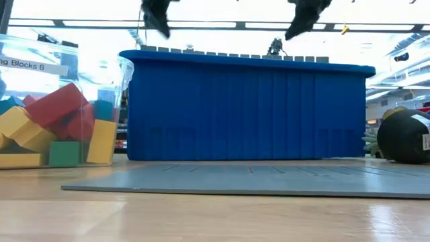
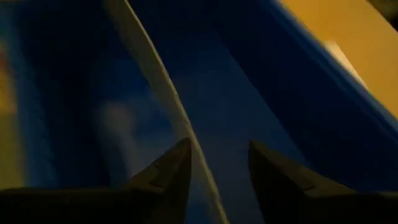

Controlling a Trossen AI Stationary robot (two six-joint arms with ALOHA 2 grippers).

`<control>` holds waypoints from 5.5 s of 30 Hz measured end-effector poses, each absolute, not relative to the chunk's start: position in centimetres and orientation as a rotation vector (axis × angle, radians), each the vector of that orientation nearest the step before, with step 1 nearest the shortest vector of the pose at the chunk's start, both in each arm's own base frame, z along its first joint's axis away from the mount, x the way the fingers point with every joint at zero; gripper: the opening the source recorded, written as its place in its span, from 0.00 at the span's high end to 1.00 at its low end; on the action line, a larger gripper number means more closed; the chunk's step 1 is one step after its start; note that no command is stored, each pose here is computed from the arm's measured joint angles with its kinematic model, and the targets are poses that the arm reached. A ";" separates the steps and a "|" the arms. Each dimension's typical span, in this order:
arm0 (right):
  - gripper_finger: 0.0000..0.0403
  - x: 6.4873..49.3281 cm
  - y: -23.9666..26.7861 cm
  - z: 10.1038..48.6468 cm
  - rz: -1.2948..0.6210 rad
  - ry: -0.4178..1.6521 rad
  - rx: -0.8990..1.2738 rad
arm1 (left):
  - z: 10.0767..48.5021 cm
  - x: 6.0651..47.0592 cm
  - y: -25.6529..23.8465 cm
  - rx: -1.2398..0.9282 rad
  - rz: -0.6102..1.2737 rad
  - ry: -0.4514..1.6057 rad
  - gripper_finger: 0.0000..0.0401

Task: Sort Items/Unsort Items

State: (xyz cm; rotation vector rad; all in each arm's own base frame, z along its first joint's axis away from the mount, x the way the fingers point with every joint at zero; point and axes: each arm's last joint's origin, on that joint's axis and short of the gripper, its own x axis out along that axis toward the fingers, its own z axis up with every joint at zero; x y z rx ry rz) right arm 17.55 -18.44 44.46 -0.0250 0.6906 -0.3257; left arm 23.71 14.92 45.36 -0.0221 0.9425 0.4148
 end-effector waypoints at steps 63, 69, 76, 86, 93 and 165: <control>1.00 17.7 0.8 39.1 0.028 0.538 0.098 | 38.1 27.3 -1.1 0.151 0.257 0.507 0.88; 0.99 19.4 2.4 38.0 0.061 0.600 0.073 | 39.2 25.4 -1.9 0.170 0.287 0.660 0.88; 0.99 21.8 3.3 36.2 0.061 0.692 0.027 | 38.3 22.8 -2.7 0.075 0.382 0.893 0.88; 0.99 24.0 2.7 34.4 -0.030 0.778 -0.070 | 34.9 19.6 -3.1 -0.031 0.655 1.168 0.88; 0.93 25.0 2.0 33.6 -0.104 0.809 -0.147 | 35.5 18.3 -3.2 -0.144 0.695 1.127 0.84; 0.49 27.5 -5.6 30.1 -0.329 1.018 -0.252 | 27.9 14.7 -0.1 -0.262 0.701 1.341 0.52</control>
